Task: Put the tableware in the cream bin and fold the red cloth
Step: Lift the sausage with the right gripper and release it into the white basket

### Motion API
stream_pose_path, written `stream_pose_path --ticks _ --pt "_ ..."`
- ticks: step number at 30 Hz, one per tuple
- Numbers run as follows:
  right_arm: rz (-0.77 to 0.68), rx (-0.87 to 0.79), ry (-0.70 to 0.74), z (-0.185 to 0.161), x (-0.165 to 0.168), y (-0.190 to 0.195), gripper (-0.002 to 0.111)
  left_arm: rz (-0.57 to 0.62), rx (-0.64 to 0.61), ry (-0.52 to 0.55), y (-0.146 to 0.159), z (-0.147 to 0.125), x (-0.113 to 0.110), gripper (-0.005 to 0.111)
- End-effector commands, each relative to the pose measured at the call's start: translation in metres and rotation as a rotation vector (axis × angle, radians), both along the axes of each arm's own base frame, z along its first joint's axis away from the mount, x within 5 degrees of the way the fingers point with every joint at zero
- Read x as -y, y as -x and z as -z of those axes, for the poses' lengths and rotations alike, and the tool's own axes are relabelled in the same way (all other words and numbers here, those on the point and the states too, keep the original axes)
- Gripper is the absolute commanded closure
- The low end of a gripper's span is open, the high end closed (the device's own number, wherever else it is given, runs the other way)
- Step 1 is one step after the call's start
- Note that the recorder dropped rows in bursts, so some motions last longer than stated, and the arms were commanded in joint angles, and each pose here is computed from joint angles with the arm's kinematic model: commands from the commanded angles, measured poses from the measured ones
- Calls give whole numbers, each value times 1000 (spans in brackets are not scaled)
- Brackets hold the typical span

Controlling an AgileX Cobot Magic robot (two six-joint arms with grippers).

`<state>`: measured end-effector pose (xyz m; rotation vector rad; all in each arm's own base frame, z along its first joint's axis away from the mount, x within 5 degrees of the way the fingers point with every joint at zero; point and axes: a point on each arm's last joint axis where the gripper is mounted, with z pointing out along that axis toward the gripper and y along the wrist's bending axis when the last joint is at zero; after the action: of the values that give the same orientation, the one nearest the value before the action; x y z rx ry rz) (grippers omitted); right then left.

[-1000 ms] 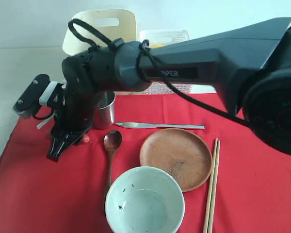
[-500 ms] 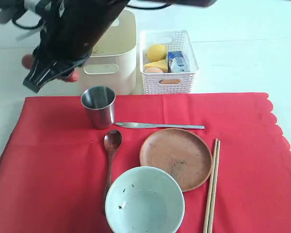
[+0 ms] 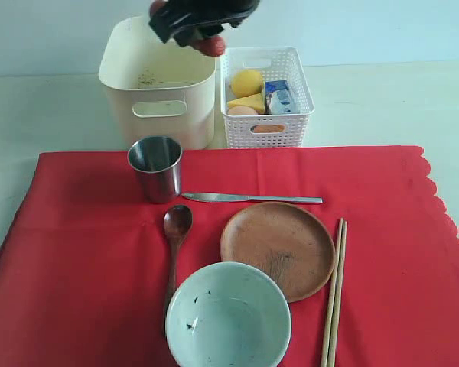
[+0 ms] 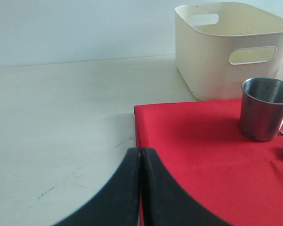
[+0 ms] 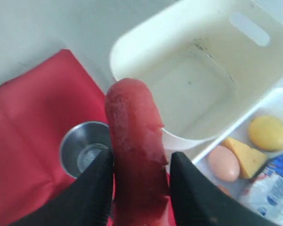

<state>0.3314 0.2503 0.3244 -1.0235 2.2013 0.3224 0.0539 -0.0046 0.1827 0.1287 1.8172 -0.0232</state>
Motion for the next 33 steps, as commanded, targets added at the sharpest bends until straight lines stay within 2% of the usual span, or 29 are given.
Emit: stream_pose_path --ticks 1,6,10,15,18,23,25,28,33 --pt "119 24 -13 20 35 -23 108 -2 14 7 0 -1 0 104" --pt "258 54 -51 49 72 -48 108 -2 14 7 0 -1 0 104" --pt "346 24 -69 80 85 -69 108 -2 14 7 0 -1 0 104" --pt "390 59 -90 118 83 -90 108 -2 14 7 0 -1 0 104" --pt "450 69 -159 139 79 -101 108 -2 14 7 0 -1 0 104" --pt "491 116 -194 159 79 -111 107 -2 14 7 0 -1 0 104" --pt "508 105 -209 163 78 -112 102 -2 14 7 0 -1 0 104" --pt "524 108 -218 170 78 -114 88 -2 14 7 0 -1 0 104" --pt "526 110 -212 177 78 -115 58 -2 14 7 0 -1 0 104"
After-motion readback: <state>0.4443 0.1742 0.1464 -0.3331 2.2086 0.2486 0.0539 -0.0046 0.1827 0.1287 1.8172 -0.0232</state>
